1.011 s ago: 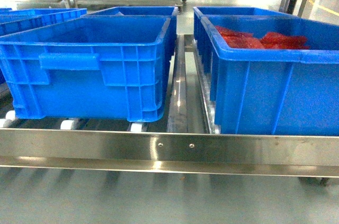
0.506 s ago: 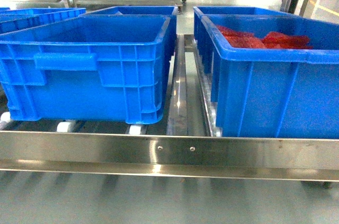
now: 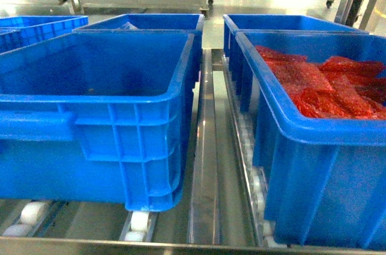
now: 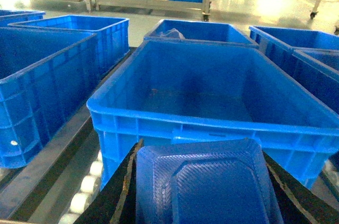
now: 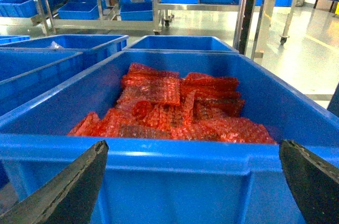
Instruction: Pick blue part to blue bin on bottom shelf
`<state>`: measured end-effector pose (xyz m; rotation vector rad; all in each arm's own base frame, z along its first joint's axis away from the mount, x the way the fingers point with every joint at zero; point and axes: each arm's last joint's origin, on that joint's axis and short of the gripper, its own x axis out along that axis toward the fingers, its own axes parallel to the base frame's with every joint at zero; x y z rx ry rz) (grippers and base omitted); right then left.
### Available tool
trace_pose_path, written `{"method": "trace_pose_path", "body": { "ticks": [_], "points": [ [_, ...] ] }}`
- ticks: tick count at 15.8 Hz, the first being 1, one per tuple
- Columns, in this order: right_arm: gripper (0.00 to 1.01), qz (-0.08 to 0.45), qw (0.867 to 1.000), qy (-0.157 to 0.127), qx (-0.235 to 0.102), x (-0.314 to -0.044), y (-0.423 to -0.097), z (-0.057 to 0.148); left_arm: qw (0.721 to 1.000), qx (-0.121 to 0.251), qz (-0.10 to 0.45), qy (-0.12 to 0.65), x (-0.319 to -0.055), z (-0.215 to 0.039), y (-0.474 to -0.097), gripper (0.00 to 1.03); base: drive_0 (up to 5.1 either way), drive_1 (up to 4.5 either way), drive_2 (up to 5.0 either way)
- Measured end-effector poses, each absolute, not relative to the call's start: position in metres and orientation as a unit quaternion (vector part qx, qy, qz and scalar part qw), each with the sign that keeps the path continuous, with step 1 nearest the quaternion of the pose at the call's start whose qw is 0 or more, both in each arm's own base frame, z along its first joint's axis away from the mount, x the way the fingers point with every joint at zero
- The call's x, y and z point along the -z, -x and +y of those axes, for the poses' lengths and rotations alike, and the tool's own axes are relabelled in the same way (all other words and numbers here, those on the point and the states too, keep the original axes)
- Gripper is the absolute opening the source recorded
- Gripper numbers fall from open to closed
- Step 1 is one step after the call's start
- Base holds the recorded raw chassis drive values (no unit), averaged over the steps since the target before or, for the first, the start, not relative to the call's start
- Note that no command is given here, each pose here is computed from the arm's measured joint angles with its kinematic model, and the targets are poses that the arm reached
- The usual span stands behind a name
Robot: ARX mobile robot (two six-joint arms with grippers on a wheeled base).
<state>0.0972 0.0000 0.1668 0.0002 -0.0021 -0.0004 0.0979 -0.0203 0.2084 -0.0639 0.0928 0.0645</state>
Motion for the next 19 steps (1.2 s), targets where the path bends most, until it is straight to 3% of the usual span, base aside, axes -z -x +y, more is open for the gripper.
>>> {"method": "trace_pose_path", "body": {
  "ticks": [6,19],
  "points": [
    [0.98,-0.001,1.0,0.0,0.0,-0.1668,-0.0972,0.0,0.998,-0.033,0.046,0.032,-0.2085,-0.0203,-0.0979,0.43,0.0,4.05,-4.1],
    [0.98,-0.001,1.0,0.0,0.0,-0.1669,-0.0972,0.0,0.998,-0.033,0.047,0.032,-0.2084,-0.0203,-0.098,0.43,0.0,0.0,0.0]
  ]
}}
